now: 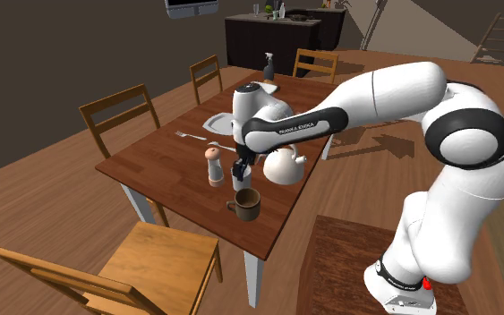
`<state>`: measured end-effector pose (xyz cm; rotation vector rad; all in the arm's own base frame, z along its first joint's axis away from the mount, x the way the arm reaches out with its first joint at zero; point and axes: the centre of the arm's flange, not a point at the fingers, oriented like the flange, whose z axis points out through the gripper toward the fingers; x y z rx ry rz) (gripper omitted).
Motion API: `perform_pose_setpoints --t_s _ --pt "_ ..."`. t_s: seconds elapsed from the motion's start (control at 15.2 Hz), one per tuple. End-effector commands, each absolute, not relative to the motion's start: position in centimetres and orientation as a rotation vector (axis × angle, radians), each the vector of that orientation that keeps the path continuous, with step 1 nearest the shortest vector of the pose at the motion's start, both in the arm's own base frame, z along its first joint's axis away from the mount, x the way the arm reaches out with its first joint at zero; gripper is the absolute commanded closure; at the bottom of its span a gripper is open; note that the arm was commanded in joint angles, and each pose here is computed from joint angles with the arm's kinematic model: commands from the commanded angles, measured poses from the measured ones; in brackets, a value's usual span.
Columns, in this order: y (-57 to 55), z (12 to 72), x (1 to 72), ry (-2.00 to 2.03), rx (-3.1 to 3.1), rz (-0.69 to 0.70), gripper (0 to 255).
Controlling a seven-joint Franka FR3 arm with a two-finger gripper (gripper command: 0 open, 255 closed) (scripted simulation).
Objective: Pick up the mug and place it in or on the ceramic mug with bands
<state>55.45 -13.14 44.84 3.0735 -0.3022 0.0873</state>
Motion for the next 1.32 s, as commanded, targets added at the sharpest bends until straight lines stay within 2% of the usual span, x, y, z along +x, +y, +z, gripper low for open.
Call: perform_pose_setpoints --t_s 0.0,0.33,0.79,1.25 --pt "-14.2 43.2 57.2 -0.316 3.067 0.064 0" --pt "-16.9 38.7 61.4 -0.351 3.052 0.009 0" --pt "-17.1 35.0 61.4 -0.351 3.052 0.009 0" --pt "-17.2 34.7 61.4 -0.351 3.052 0.009 0"
